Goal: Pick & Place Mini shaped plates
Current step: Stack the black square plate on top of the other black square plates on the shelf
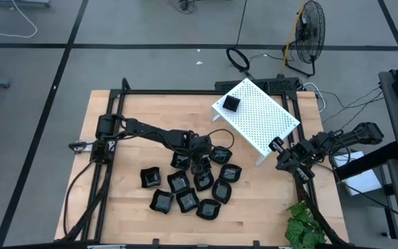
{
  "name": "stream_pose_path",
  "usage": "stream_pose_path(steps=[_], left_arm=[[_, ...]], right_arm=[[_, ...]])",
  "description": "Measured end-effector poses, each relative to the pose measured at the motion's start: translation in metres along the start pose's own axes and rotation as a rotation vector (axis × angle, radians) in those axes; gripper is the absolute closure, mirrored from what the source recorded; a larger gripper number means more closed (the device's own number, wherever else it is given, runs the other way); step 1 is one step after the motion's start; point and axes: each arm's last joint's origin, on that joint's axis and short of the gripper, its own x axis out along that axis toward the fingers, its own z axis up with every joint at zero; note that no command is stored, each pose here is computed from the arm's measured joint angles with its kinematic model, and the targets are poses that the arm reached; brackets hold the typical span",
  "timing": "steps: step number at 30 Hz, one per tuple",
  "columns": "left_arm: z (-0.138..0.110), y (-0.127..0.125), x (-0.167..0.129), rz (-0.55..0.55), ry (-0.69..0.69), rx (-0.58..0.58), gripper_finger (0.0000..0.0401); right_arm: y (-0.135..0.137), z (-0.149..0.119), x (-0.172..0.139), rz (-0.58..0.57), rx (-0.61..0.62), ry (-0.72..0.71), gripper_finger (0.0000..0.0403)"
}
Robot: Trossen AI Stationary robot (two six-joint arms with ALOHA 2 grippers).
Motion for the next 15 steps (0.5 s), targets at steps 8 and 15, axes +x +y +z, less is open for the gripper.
stream_pose_path(steps=[8, 15], left_arm=[[0.0, 0.0, 0.0, 0.0, 0.0, 0.0, 0.0171], [0.0, 0.0, 0.0, 0.0, 0.0, 0.003, 0.0171]], right_arm=[[0.0, 0.0, 0.0, 0.0, 0.0, 0.0, 0.0403], [0.0, -0.0001, 0.0, 0.0, 0.0, 0.001, 0.0403]])
